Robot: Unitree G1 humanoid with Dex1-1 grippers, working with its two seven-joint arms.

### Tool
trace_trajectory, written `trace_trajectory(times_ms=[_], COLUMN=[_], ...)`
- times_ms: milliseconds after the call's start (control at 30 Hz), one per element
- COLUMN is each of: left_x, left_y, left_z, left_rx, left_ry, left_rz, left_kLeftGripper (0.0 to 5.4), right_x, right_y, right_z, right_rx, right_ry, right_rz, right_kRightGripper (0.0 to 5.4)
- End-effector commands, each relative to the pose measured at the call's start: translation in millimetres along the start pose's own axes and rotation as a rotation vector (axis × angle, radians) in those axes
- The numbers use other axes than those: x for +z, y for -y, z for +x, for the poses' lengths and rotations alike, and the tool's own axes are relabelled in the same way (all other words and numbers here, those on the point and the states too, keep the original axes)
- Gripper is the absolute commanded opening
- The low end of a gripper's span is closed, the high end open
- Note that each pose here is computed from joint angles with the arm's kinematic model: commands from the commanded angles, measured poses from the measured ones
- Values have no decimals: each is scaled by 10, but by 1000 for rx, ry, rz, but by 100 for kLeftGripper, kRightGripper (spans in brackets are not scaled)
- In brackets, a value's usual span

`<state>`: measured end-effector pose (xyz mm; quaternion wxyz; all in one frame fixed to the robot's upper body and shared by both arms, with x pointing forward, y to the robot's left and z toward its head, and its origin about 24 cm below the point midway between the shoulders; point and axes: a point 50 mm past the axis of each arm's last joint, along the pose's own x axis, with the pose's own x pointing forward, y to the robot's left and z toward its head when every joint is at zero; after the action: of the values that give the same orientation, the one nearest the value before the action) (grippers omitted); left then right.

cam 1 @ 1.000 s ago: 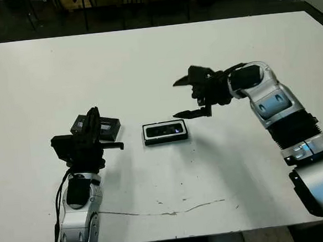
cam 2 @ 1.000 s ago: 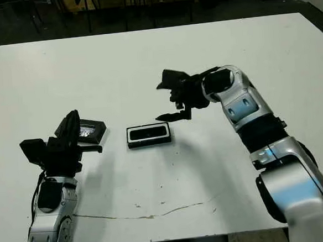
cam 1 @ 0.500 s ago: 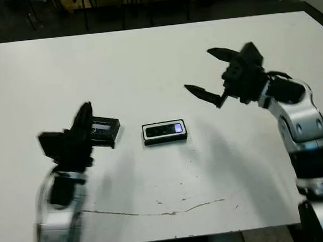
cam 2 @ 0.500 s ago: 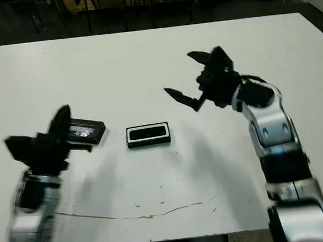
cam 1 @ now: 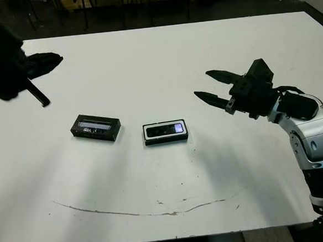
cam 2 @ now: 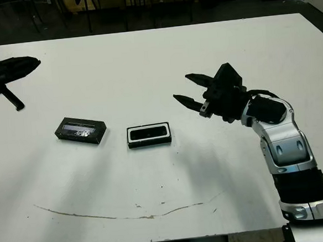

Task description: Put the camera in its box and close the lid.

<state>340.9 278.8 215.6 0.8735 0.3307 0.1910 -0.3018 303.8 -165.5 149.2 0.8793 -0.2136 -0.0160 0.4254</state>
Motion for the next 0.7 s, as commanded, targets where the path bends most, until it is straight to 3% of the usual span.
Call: trace_trajectory(times_ms=[33,233,433,567,700], left_x=[-218,-338,-422,-482,-521], left_y=[13,234,413,427,442], left_z=[295,662,807,814,840], left_rx=[-120,-222,-330,-314,-274], left_ry=[-219,-255,-300,-270,-255], left_rz=[-97,-145,-118,-146,-96], left_kLeftGripper=[0,0,0,0,0], right_x=[-35,-33,-31,-38,-65], right_y=[-46,-85,-91,-95,-105], right_z=[-16,-41,-80,-78,-62], right_rx=[40,39,21,29,45], right_ry=[-33,-18,-23,-38,-43], right_rz=[4,13,21,-24,13], right_kRightGripper=[111,2,2,2,2])
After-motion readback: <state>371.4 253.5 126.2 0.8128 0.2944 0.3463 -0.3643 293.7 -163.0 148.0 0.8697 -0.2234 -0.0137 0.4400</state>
